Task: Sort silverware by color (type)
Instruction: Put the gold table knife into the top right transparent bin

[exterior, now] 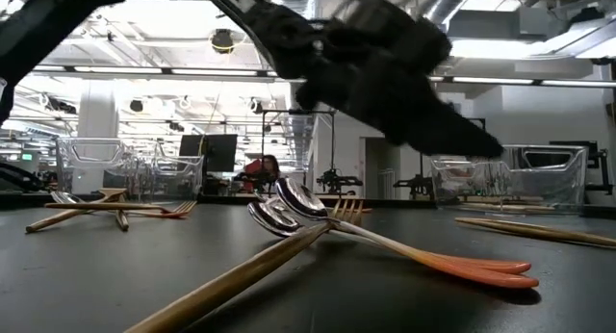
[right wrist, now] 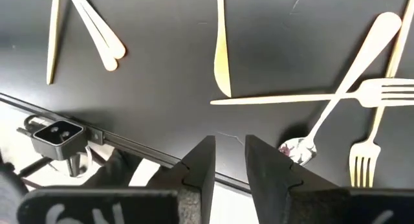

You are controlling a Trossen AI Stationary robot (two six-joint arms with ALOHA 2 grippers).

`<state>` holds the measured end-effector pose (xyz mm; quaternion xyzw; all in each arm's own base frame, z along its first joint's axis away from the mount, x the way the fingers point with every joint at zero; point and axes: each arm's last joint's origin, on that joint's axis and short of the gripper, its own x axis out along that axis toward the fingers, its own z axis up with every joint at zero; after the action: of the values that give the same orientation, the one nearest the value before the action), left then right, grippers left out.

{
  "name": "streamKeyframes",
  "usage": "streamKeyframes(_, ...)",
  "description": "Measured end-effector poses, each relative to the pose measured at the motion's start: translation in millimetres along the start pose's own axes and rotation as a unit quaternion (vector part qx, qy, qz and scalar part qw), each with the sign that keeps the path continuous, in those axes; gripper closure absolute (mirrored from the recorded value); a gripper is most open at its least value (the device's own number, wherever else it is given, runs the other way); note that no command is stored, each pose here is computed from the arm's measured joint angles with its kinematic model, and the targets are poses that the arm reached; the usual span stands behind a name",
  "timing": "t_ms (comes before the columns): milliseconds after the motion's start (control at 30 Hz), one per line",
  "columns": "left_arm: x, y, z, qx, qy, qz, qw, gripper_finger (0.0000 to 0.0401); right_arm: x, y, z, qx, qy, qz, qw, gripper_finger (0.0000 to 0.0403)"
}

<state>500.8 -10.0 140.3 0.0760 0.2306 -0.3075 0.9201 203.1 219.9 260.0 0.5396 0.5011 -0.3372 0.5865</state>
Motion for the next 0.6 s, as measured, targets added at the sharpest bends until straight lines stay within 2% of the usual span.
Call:
streamKeyframes(200, 21, 10, -14, -0.006, 0.052, -0.01, 0.999, 0.0232, 0, 1, -1, 0.004, 0.004, 0.006, 1.0, 0.0296)
streamKeyframes(333, 25, 12, -22, 0.029, 0.08, 0.014, 0.996, 0.0232, 0, 1, -1, 0.004, 0.004, 0.006, 1.0, 0.0296)
streamKeyframes(500, 21, 7, -34, 0.094, 0.147, 0.018, 0.984, 0.0235, 0, -1, 1, 0.002, -0.006, -0.008, 1.0, 0.0296)
streamKeyframes(600, 19, 6, -40, 0.085, 0.162, 0.012, 0.983, 0.0255, 0, -2, 2, 0.002, -0.009, -0.012, 1.0, 0.0296)
